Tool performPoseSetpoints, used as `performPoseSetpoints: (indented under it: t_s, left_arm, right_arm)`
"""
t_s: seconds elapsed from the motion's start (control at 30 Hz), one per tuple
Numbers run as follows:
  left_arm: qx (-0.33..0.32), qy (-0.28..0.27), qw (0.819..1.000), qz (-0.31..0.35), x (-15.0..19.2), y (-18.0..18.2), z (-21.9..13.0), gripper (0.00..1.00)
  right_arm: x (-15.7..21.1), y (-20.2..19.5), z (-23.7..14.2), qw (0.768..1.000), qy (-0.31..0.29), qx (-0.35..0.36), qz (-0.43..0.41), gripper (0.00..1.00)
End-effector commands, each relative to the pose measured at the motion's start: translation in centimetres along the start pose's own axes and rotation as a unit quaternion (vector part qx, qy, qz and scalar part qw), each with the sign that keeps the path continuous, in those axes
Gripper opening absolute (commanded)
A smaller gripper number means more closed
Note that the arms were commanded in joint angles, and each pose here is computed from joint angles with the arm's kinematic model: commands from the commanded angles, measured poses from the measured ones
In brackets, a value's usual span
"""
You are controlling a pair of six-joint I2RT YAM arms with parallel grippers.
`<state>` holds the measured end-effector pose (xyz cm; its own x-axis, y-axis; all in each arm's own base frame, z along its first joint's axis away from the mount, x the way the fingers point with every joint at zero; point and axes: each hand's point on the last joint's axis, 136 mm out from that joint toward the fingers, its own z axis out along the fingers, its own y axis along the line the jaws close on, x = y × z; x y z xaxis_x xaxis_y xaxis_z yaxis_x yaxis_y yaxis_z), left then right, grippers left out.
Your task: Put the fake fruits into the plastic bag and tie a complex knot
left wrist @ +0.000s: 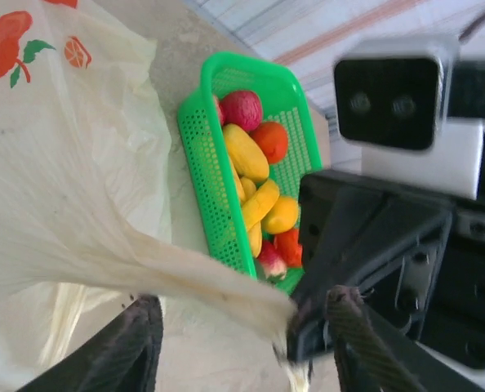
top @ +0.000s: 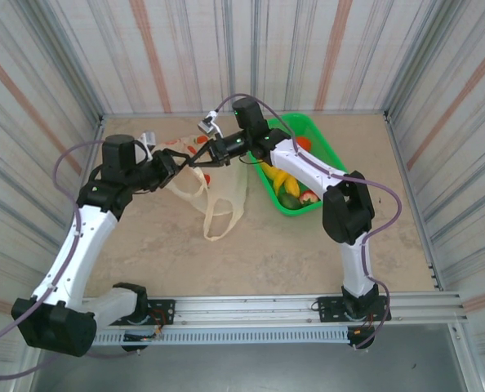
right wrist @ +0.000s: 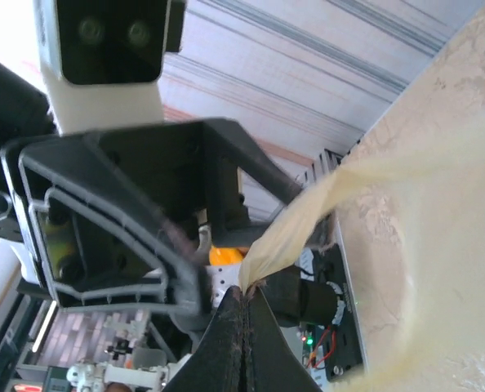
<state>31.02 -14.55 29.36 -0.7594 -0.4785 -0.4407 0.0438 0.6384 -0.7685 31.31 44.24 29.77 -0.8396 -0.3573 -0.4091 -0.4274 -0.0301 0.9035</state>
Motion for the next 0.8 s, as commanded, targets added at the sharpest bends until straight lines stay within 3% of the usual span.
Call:
performPoseSetpoints:
  t_s: [0.0, 0.03, 0.27, 0.47, 0.63, 0.77]
  left_arm:
    - [0.028, 0.018, 0.998, 0.053, 1.6, -2.0, -2.5, 0.62]
    - [0.042, 0.027, 0.997, 0.061, 2.2, -2.4, -2.8, 0.67]
    - [0.103, 0.053, 0.986, 0.122, 5.0, -3.7, -4.3, 0.69]
    - [0.091, 0.056, 0.979, 0.173, 5.7, -2.9, -2.7, 0.63]
    - [0.055, 0.008, 0.969, 0.241, 4.5, -3.6, -0.8, 0.62]
    - [0.018, -0.054, 0.95, 0.306, 3.3, -4.3, 0.0, 0.61]
  right_arm:
    - [-1.3, 0.5, -0.6, 1.0, -0.025, 0.0, 0.013, 0.0]
    - [-1.5, 0.4, -0.5, 1.0, -0.026, -0.002, 0.018, 0.0]
    - [-2.1, 0.4, -0.1, 0.999, -0.037, -0.005, 0.029, 0.0]
    - [-2.0, 0.4, 0.5, 0.999, -0.041, -0.002, 0.031, 0.0]
    - [-2.1, 0.3, 0.7, 0.998, -0.051, -0.001, 0.035, 0.0]
    - [-2.1, 0.2, 0.6, 0.998, -0.057, -0.001, 0.036, 0.0]
